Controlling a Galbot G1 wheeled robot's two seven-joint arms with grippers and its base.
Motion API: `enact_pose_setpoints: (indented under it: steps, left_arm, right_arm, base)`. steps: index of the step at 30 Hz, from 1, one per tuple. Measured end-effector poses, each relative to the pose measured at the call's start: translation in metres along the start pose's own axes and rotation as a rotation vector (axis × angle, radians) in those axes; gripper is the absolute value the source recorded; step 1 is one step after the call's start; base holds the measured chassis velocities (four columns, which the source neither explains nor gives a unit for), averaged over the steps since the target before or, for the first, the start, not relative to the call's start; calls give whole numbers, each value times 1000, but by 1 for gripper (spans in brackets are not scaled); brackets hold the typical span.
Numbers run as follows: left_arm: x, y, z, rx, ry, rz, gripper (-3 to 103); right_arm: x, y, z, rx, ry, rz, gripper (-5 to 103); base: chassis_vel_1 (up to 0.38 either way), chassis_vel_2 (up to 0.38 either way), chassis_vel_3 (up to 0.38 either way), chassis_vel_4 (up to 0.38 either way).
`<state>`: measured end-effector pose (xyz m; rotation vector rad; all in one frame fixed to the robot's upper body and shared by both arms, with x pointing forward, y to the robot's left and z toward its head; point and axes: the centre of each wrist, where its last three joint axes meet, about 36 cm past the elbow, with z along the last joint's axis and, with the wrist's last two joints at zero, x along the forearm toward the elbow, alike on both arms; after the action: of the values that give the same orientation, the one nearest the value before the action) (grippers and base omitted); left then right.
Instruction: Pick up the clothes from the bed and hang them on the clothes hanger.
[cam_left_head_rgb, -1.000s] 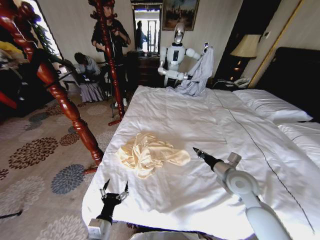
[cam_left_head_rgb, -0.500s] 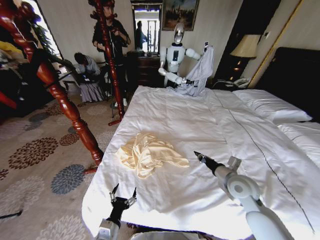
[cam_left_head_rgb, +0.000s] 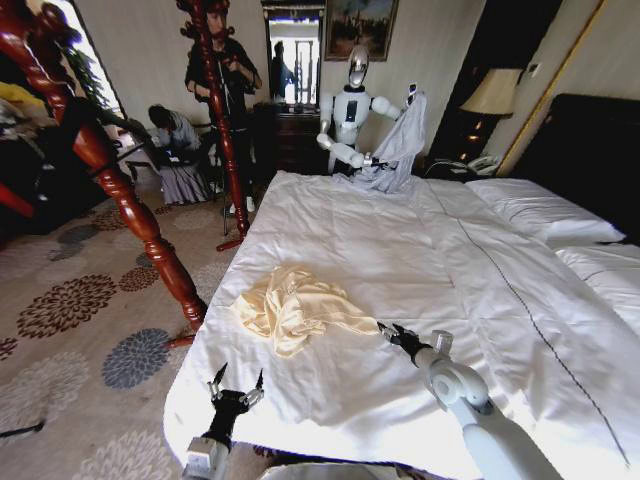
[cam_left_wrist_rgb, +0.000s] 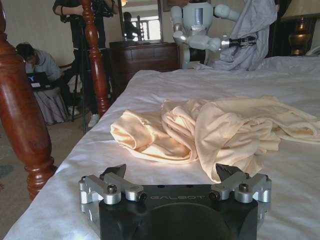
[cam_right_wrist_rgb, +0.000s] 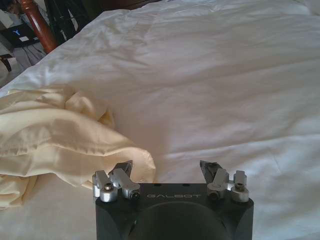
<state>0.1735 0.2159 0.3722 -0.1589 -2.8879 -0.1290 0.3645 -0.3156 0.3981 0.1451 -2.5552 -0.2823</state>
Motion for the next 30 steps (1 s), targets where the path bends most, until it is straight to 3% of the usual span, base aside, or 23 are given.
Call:
enact_pose_setpoints:
  steps: [1,9,13,17,21,25,29,30]
  left_arm:
    - [0,0,0,1,1,-1,100]
    - [0,0,-1,3,-1,-8,100]
    - [0,0,-1,3,-1,-11,101]
    - [0,0,-1,7,-2,-13,100]
    - [2,-2,1,11,2,-19,100]
    - [2,-3,2,13,2,-20,96]
    - [2,-3,2,13,0,-19,100]
    - [2,-3,1,13,-1,-18,100]
  right_arm:
    - [-2,0,2,-1,7,0,84]
    - [-14,0,9,-28,30,-2,90]
    - [-21,3,15,-55,50,-14,70]
    - [-24,5,19,-71,57,-15,65]
    - [-25,8,23,-99,57,-24,42]
    - [-26,12,23,-119,52,-36,32]
    - [-26,18,21,-131,45,-50,21]
    - [-26,20,20,-133,45,-55,10]
  base:
    - [0,0,0,0]
    - [0,0,0,0]
    - [0,0,0,0]
    - [0,0,0,0]
    - [0,0,0,0]
    - [0,0,0,0]
    - [0,0,0,0]
    - [0,0,0,0]
